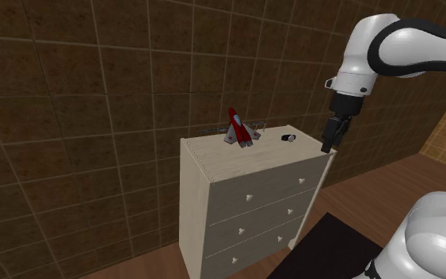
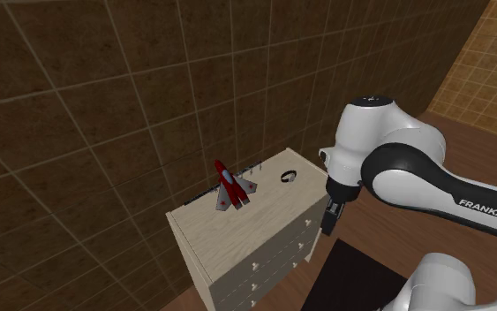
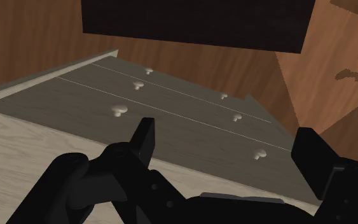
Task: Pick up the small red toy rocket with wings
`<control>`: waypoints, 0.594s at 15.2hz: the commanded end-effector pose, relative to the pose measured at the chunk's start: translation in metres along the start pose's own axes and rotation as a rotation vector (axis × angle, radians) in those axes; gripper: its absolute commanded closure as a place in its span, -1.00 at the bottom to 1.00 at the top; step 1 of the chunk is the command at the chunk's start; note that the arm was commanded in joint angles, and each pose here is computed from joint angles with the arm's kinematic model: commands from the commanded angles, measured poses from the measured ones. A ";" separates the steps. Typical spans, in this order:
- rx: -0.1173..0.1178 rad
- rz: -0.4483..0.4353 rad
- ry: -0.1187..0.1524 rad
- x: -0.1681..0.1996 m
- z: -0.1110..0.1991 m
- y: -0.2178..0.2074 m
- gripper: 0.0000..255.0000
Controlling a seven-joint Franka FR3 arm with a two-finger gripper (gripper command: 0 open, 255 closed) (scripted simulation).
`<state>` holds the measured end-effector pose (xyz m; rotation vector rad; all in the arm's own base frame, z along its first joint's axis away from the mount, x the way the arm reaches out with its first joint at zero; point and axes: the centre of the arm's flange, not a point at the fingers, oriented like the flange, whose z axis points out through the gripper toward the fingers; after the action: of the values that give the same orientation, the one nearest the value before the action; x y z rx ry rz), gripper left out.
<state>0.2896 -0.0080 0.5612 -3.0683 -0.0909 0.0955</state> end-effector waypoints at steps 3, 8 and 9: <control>0.000 0.000 0.026 0.022 0.004 0.000 -1.00; -0.002 -0.001 0.091 0.078 0.012 0.001 -1.00; -0.002 -0.001 0.103 0.089 0.013 0.001 -1.00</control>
<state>0.3668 -0.0049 0.5469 -3.0686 -0.0877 -0.0399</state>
